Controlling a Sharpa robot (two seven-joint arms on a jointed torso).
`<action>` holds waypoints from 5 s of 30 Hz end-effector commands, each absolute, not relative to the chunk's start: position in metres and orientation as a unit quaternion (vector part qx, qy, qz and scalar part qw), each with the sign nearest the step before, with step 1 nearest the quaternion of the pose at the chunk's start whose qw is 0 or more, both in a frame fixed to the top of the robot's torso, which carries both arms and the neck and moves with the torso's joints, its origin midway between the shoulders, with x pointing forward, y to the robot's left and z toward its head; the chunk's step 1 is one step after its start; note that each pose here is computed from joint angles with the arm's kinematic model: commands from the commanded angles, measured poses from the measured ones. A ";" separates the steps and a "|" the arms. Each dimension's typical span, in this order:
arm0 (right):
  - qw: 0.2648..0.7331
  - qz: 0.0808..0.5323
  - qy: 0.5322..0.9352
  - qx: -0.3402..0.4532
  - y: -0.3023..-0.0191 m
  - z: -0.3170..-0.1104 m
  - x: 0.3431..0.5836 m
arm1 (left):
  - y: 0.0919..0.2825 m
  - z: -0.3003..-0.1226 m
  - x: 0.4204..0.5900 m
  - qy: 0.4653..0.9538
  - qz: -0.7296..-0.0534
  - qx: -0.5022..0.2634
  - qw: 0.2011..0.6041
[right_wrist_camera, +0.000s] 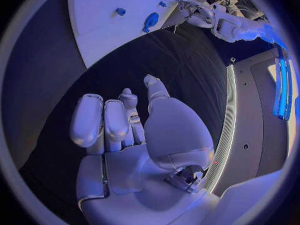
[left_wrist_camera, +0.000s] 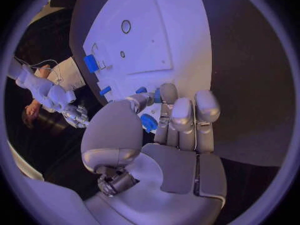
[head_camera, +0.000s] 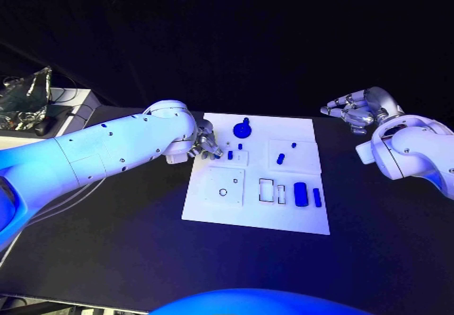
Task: Assemble the parts on the task board
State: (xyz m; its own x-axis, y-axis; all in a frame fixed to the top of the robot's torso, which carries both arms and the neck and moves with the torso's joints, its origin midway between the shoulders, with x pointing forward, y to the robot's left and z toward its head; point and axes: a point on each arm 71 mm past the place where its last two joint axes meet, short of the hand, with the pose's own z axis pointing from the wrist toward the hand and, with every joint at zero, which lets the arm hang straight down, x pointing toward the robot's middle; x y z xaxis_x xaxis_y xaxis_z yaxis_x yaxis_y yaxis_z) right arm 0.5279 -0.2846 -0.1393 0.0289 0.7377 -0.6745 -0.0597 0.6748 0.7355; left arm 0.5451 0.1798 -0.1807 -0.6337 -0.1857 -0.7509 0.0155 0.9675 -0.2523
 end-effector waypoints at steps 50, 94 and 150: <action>0.665 0.304 0.629 0.264 -0.284 -0.139 0.527 | 0.185 -0.187 0.546 0.893 -0.124 -0.075 0.425; 0.664 0.303 0.631 0.263 -0.284 -0.139 0.528 | 0.184 -0.188 0.544 0.902 -0.124 -0.063 0.409; 0.665 0.303 0.630 0.263 -0.284 -0.139 0.527 | 0.187 -0.187 0.546 0.895 -0.129 -0.083 0.418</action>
State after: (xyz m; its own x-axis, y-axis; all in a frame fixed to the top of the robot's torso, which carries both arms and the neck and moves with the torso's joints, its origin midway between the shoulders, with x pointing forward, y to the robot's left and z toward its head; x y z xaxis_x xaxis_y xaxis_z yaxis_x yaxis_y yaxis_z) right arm 0.5274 -0.2858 -0.1392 0.0300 0.7376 -0.6746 -0.0589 0.6750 0.7354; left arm 0.5467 0.1883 -0.1857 -0.6302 -0.2557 -0.7332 -0.0400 0.9537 -0.2982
